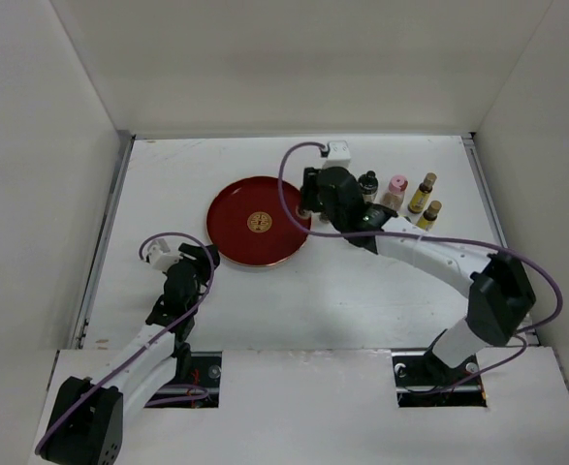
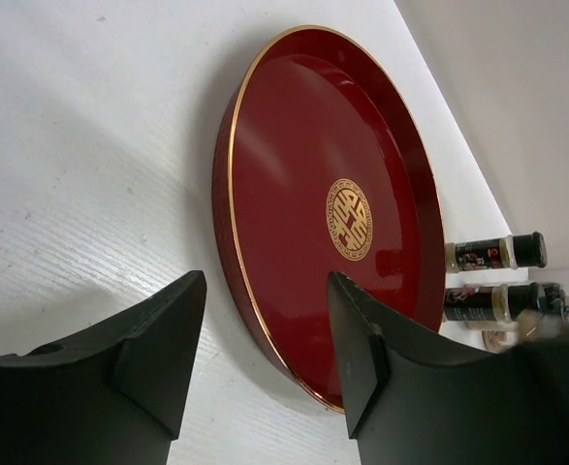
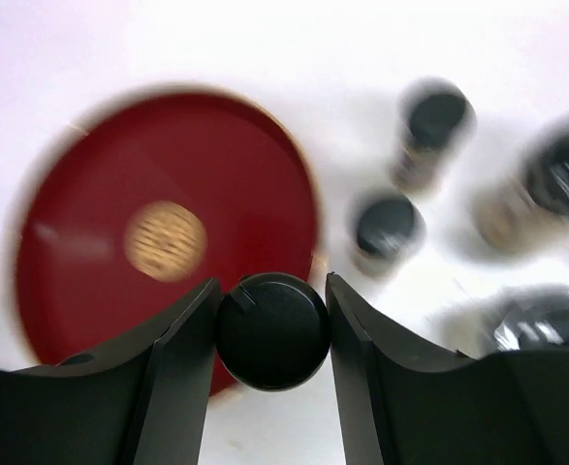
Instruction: Organize the condiment bottles
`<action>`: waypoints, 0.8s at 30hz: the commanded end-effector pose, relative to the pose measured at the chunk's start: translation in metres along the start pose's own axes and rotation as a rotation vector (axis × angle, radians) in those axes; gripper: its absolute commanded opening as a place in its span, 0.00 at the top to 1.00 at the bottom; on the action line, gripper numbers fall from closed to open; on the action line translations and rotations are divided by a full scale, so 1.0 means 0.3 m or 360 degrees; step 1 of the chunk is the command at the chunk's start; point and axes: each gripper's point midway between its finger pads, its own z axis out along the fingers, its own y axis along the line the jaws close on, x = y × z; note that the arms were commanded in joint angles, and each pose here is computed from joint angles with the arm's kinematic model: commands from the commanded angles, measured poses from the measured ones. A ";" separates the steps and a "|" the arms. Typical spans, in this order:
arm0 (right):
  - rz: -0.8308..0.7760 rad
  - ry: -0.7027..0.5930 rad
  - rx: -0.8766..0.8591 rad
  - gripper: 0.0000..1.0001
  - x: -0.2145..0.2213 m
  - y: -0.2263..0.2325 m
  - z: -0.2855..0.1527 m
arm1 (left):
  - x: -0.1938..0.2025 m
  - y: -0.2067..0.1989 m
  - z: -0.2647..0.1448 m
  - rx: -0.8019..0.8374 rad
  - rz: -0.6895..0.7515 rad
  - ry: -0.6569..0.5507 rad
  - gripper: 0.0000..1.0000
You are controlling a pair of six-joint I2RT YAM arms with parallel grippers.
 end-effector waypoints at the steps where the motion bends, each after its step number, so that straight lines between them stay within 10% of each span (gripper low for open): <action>1: 0.0052 -0.0142 -0.0242 0.65 -0.156 0.217 0.056 | 0.002 0.018 -0.004 0.0009 -0.0044 -0.0028 0.51; 11: 0.0030 -0.0204 -0.0487 0.67 -0.206 0.579 0.358 | 0.003 0.030 0.000 -0.0012 -0.0041 -0.0019 0.50; 24: -0.0141 -0.0230 -0.0447 0.68 -0.072 0.676 0.536 | 0.007 0.023 0.001 -0.0004 -0.0038 -0.0007 0.49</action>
